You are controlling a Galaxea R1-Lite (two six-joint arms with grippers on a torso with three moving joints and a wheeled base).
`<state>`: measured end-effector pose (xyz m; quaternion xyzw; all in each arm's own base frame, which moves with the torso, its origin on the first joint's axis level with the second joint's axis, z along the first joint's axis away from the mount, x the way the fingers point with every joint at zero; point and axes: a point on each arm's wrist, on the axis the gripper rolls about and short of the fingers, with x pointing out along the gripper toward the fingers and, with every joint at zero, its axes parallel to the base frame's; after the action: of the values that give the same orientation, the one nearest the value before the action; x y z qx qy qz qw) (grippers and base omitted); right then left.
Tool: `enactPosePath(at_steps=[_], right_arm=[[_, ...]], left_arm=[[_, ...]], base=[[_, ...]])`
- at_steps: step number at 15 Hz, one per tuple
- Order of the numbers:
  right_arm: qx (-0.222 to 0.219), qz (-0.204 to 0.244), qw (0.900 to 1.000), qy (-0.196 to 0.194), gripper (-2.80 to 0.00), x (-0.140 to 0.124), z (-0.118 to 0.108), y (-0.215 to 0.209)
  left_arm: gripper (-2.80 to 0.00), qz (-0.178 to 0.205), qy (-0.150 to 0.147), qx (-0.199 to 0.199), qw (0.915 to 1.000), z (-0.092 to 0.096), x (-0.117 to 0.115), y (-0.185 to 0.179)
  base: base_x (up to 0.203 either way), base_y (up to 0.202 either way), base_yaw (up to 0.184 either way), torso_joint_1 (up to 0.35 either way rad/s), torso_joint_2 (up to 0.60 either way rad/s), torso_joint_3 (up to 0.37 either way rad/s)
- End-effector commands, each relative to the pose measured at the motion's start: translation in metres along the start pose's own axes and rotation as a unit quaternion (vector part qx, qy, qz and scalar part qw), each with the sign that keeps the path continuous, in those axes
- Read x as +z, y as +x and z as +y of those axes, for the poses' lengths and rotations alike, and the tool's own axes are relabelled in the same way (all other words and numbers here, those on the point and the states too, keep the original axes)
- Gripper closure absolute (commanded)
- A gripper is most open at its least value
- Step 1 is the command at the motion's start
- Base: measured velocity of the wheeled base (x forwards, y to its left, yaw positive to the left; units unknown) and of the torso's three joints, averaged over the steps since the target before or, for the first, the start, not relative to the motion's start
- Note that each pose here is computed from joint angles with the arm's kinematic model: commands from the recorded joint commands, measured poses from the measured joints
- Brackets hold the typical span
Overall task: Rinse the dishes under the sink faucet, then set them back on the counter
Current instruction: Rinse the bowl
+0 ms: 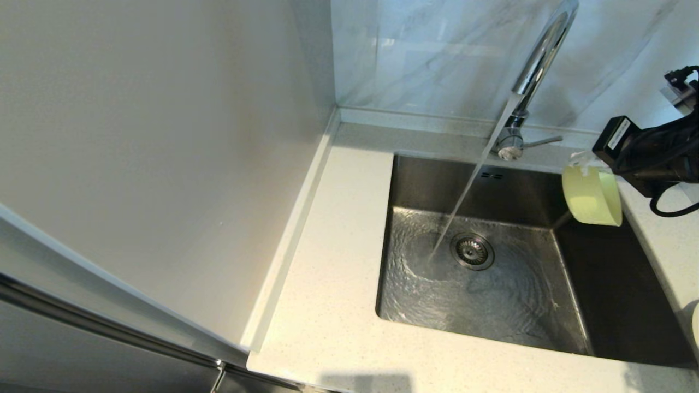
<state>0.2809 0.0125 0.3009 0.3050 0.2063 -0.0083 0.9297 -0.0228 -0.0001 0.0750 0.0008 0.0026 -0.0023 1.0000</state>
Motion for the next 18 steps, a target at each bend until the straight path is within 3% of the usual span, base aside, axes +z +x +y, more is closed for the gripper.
enactPosePath(at_steps=[1,6,12,18], right_arm=[[0.039,0.0,0.999,0.009,0.0,-0.01,0.009,-0.008],[0.125,-0.004,0.992,0.023,0.0,-0.037,0.035,0.011],[0.162,-0.024,0.984,0.074,0.0,-0.032,0.042,0.017],[0.187,-0.005,0.98,0.068,0.0,-0.04,0.056,0.026]], left_arm=[[0.0,0.0,0.0,0.0,1.0,0.0,0.0,0.0],[0.0,0.0,0.0,0.0,1.0,0.0,0.0,0.0],[0.0,0.0,0.0,0.0,1.0,0.0,0.0,0.0],[0.0,0.0,0.0,0.001,1.0,0.0,0.0,0.0]], base=[[0.0,0.0,0.0,0.0,0.0,0.0],[0.0,0.0,0.0,0.0,0.0,0.0],[0.0,0.0,0.0,0.0,0.0,0.0],[0.0,0.0,0.0,0.0,0.0,0.0]])
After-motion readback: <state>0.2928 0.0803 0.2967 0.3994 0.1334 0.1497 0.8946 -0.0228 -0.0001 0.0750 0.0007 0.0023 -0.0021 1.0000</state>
